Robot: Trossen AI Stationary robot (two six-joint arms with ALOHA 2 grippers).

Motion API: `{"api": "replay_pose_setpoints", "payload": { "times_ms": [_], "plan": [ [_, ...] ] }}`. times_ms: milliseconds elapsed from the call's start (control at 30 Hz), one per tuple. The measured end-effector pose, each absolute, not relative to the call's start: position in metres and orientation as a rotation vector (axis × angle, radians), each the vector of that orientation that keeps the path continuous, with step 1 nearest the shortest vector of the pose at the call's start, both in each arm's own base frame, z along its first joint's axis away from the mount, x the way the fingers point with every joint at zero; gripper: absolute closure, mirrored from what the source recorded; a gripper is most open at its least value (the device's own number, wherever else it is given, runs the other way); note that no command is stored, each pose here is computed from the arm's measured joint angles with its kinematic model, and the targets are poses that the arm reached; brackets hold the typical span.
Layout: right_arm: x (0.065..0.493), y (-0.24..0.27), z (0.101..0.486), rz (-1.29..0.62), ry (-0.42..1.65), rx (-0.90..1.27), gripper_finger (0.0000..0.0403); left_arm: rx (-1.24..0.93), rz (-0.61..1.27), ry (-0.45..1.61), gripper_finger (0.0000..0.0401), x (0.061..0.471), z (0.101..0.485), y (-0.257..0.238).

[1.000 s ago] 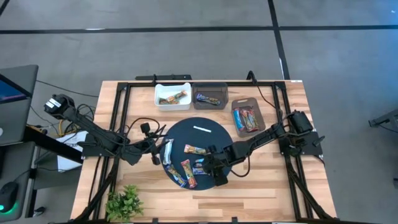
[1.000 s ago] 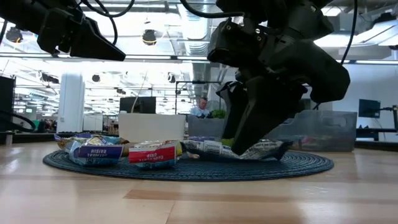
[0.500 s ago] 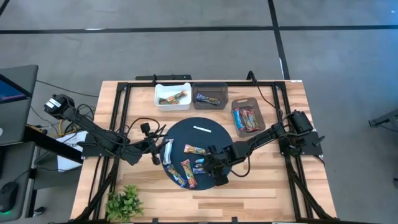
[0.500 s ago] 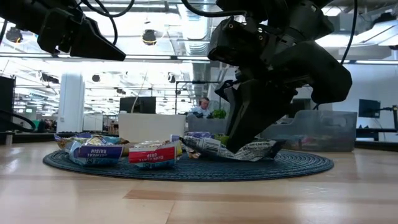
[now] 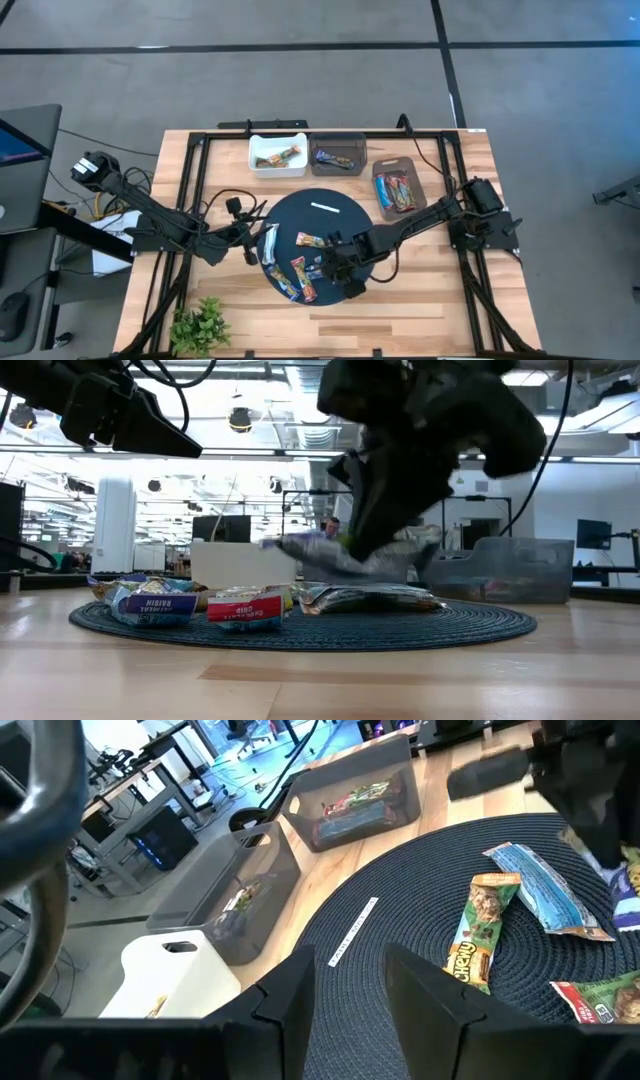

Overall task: Pick and place Granola Bars by type
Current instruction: Put the blue granola bar into the top black bin

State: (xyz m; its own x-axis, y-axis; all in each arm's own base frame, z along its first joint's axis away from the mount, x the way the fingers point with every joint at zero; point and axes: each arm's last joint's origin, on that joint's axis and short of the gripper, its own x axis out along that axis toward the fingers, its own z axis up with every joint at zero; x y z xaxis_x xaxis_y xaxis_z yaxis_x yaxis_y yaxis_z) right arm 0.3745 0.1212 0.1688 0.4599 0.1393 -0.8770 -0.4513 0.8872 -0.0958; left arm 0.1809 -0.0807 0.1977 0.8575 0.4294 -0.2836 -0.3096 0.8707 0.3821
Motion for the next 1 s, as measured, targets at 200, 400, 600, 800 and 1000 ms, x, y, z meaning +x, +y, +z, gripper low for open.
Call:
{"api": "replay_pose_setpoints", "payload": {
  "times_ms": [200,400,600,800,1000],
  "plan": [
    [0.385,0.108,0.2,0.201,1.079,-0.508,0.0391,0.333,0.396,0.372,0.0282,0.181,0.198,-0.081],
    [0.394,0.073,0.22,-0.052,1.127,-0.636,0.0385,0.333,0.396,0.372,0.0282,0.181,0.198,-0.081],
    [0.398,0.011,0.224,-0.297,1.199,-0.67,0.0387,0.333,0.396,0.372,0.0282,0.181,0.198,-0.081],
    [0.397,-0.055,0.225,-0.415,1.243,-0.611,0.0385,0.334,0.395,0.372,0.0282,0.181,0.198,-0.081],
    [0.39,-0.107,0.226,-0.486,1.242,-0.504,0.0382,0.342,0.394,0.374,0.0282,0.181,0.198,-0.081]
  ]
}}
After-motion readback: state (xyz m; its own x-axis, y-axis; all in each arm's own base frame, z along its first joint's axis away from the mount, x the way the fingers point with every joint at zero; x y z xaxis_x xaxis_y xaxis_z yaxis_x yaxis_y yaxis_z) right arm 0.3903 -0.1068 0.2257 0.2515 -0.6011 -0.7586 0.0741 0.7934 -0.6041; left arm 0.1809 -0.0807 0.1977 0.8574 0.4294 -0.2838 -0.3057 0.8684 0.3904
